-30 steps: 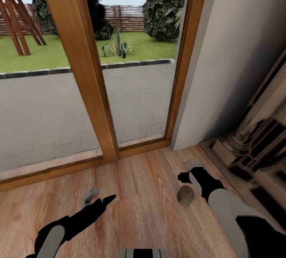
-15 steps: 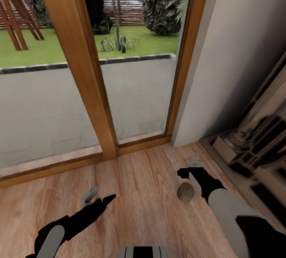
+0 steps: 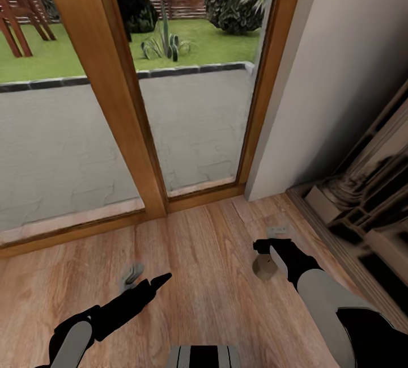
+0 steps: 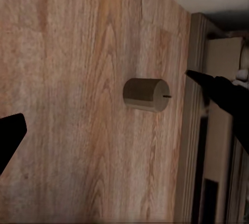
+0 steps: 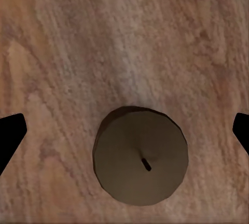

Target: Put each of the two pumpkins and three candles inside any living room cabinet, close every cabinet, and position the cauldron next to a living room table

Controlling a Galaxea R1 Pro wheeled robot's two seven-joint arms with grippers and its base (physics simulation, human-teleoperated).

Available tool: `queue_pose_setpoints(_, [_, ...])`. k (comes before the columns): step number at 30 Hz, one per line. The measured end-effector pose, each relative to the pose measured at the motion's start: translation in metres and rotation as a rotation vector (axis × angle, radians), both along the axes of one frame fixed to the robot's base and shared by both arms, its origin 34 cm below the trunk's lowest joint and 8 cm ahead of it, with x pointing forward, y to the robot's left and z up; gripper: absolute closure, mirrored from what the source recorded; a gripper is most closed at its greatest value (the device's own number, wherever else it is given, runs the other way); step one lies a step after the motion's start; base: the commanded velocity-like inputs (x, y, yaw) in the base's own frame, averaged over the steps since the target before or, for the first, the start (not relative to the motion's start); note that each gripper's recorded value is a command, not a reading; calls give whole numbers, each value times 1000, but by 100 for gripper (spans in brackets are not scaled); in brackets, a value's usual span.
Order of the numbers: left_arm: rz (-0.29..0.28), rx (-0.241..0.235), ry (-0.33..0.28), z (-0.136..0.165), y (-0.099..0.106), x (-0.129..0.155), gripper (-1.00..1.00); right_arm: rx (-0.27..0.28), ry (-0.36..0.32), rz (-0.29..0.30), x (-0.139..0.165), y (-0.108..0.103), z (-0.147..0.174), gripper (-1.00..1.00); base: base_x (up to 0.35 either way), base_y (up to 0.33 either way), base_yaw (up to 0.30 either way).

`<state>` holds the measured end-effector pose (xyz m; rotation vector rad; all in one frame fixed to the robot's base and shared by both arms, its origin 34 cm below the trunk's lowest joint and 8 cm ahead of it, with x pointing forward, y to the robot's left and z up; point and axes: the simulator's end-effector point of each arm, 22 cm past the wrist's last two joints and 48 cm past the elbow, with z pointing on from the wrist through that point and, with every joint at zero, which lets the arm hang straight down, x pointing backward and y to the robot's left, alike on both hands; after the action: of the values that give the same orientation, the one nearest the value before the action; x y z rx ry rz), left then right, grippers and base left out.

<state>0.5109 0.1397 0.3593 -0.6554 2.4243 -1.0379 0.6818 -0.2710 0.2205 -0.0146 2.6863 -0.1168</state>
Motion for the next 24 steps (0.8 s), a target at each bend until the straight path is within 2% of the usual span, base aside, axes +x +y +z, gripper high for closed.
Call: queue_pose_setpoints(24, [-2,-1,97,-43,-1,-16,-100,-6,89,-9,-27,-9,-58,-100,0,0,0])
